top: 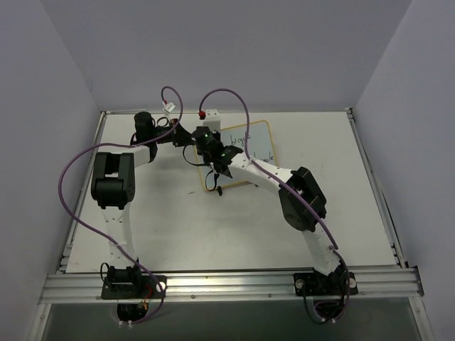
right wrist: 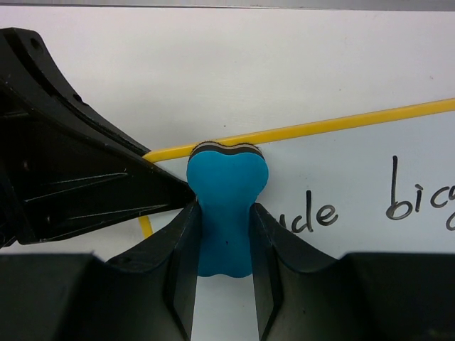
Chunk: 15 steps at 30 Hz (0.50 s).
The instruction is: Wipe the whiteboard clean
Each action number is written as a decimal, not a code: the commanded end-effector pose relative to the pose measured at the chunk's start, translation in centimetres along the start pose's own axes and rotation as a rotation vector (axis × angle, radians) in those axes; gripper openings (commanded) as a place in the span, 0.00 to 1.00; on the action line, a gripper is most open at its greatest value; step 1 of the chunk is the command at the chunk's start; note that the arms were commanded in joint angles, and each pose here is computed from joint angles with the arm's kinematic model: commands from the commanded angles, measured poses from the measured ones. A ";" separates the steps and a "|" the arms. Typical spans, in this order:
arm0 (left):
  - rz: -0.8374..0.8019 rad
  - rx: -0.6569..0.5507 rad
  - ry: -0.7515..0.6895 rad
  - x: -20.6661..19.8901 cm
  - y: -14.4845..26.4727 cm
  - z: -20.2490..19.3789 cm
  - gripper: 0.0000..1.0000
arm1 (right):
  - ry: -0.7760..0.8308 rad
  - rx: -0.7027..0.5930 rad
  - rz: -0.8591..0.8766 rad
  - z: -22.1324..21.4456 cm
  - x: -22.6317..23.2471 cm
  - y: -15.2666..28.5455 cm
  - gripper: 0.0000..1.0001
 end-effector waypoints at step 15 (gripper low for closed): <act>-0.055 0.046 -0.110 -0.4 0.3 -0.2 0.02 | 0.013 0.105 -0.165 -2.9 -9.3 -1.1 0.02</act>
Point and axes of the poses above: each gripper's point midway between its finger pads, its own y axis back along the fingers, its own x axis along the line the jaws close on, z = x × y, the point moved 8 cm from there along y, back along the fingers, and after that the axes turned 13 degrees about y, right-handed, at the moved point
